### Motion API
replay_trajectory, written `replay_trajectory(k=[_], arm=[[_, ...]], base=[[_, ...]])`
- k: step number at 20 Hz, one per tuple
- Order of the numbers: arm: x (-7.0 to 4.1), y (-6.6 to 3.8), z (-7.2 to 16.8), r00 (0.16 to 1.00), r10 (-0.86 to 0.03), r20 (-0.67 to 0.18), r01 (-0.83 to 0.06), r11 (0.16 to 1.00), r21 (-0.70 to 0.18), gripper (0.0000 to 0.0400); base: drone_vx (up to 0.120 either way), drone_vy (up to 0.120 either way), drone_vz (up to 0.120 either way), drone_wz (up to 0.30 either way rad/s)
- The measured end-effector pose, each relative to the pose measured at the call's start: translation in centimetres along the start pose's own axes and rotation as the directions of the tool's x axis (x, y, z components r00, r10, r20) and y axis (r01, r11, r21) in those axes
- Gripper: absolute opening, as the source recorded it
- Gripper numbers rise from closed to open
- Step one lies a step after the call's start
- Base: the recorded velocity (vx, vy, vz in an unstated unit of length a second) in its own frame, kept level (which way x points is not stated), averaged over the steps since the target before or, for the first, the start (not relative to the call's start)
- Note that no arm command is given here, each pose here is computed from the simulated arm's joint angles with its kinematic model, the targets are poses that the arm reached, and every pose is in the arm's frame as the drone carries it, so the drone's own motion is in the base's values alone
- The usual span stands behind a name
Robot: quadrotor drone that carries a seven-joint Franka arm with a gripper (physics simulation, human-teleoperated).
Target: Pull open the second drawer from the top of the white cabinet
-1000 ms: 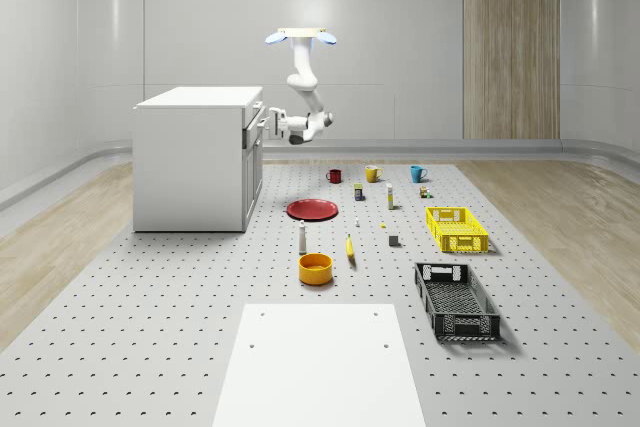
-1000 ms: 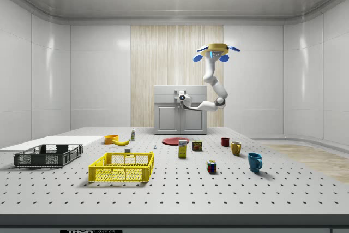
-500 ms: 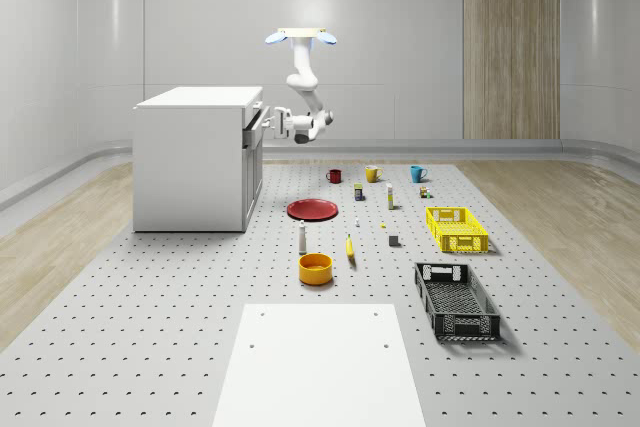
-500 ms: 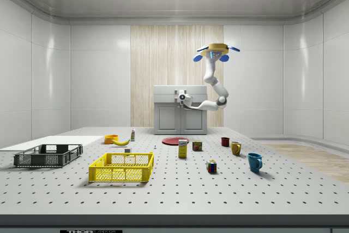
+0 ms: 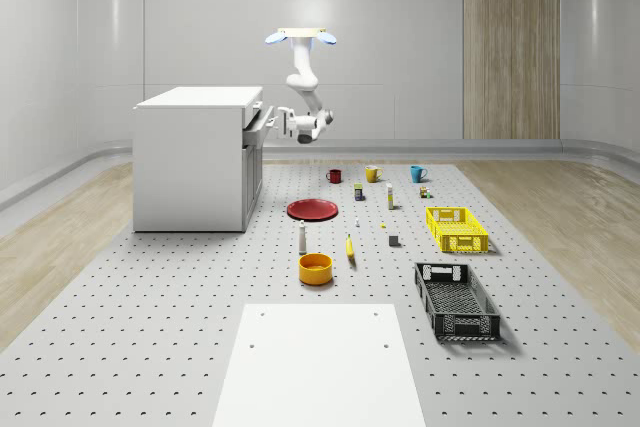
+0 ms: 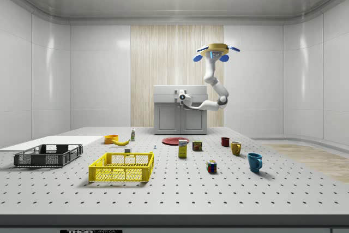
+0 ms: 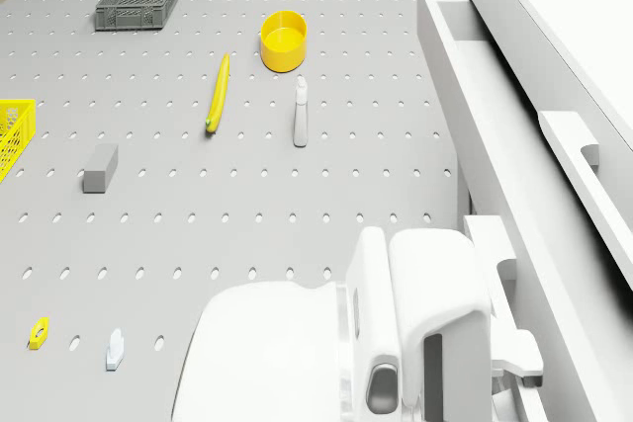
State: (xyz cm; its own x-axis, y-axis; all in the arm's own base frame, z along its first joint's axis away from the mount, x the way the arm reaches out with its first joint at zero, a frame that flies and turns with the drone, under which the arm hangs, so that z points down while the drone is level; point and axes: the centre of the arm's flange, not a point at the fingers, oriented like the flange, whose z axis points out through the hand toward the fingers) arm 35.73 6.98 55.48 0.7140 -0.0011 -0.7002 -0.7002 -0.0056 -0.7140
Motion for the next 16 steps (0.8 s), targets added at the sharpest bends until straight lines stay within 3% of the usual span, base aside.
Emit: replay_trajectory(k=[2, 3, 4, 6, 9, 10, 11, 12, 16], arm=[[-0.1, -0.1, -0.7, 1.000, 0.011, -0.001, -0.011, 1.000, -0.002, 0.0134], [-0.5, -0.3, -1.1, 0.999, 0.034, -0.006, -0.034, 0.999, -0.008, 0.0169], [0.1, 0.1, -1.3, 1.000, -0.009, -0.004, 0.009, 1.000, -0.003, 0.0152], [0.0, 0.0, -2.0, 1.000, -0.006, -0.002, 0.006, 1.000, 0.000, 0.0132], [-0.2, -0.1, -3.2, 1.000, 0.009, -0.003, -0.009, 1.000, -0.002, 0.0138], [-0.8, -0.5, -3.6, 0.999, 0.050, -0.010, -0.050, 0.999, -0.013, 0.0204], [-0.7, -0.3, -4.0, 1.000, -0.005, -0.014, 0.005, 1.000, -0.016, 0.0179], [-0.6, -0.3, -4.3, 1.000, 0.002, -0.013, -0.002, 1.000, -0.014, 0.0170], [-0.7, -0.3, -6.0, 1.000, 0.025, -0.013, -0.025, 1.000, -0.014, 0.0183]], base=[[0.000, 0.000, 0.000, 0.000], [0.000, 0.000, 0.000, 0.000], [0.000, 0.000, 0.000, 0.000], [0.000, 0.000, 0.000, 0.000], [0.000, 0.000, 0.000, 0.000], [0.000, 0.000, 0.000, 0.000], [0.000, 0.000, 0.000, 0.000], [0.000, 0.000, 0.000, 0.000], [0.000, 0.000, 0.000, 0.000]])
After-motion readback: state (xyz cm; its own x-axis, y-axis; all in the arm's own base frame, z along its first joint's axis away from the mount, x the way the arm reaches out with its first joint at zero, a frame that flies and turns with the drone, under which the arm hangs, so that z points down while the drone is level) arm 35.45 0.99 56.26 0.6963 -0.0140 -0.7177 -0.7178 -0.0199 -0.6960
